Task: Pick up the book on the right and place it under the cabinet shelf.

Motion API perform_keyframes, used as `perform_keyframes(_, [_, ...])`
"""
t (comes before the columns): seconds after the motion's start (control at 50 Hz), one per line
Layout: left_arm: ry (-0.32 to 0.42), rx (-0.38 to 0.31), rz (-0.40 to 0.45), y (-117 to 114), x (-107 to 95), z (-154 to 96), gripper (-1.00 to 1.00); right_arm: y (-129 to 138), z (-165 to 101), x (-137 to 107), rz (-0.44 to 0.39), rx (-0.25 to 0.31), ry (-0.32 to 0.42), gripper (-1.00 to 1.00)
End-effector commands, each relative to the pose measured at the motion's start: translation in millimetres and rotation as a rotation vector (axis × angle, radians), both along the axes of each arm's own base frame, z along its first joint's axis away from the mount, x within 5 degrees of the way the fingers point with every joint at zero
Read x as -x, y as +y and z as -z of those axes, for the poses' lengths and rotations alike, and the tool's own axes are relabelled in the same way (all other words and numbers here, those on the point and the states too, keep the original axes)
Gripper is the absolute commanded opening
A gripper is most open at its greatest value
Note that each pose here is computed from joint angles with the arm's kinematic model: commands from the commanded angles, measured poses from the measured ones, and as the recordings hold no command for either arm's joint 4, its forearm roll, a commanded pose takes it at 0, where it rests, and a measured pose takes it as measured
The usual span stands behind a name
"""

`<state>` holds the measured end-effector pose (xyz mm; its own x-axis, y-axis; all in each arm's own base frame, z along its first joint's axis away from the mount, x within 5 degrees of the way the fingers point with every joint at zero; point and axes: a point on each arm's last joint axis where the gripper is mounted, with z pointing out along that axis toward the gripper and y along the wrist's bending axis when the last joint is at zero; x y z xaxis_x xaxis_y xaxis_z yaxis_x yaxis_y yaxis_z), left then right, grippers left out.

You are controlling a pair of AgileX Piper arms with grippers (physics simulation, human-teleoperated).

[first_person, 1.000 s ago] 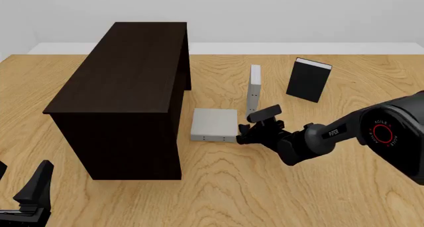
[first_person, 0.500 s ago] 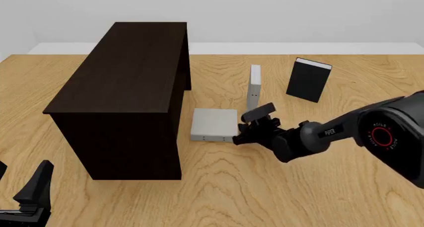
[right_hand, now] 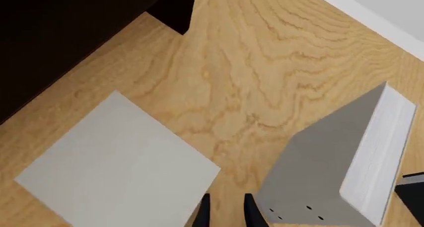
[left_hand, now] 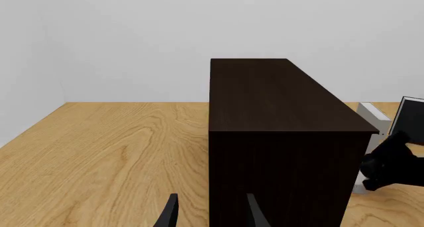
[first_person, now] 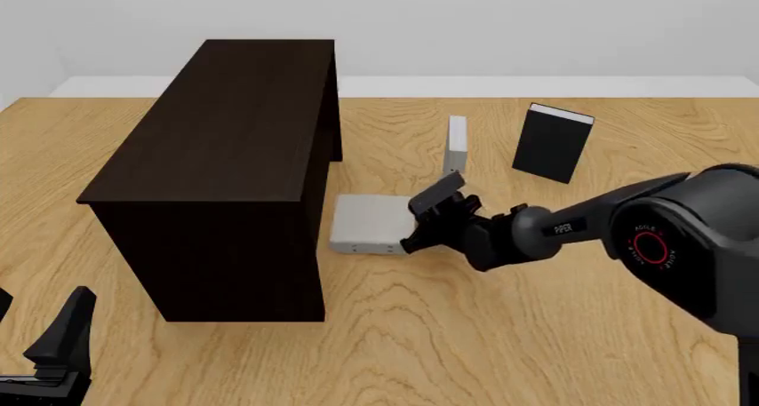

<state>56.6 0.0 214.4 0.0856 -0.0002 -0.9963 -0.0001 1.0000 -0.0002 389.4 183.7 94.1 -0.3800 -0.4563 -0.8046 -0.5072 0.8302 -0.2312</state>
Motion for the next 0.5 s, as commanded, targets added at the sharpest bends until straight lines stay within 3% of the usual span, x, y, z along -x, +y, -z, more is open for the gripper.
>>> perform_keyframes(0.02, [0.0,0.0,0.0,0,0,0,1.0,49,9,-1,-0.048,-0.141,0.054,1.0])
perform_keyframes(0.5, [0.0,0.0,0.0,0,0,0,1.0,71,-6,4,-0.097,-0.15,0.035,1.0])
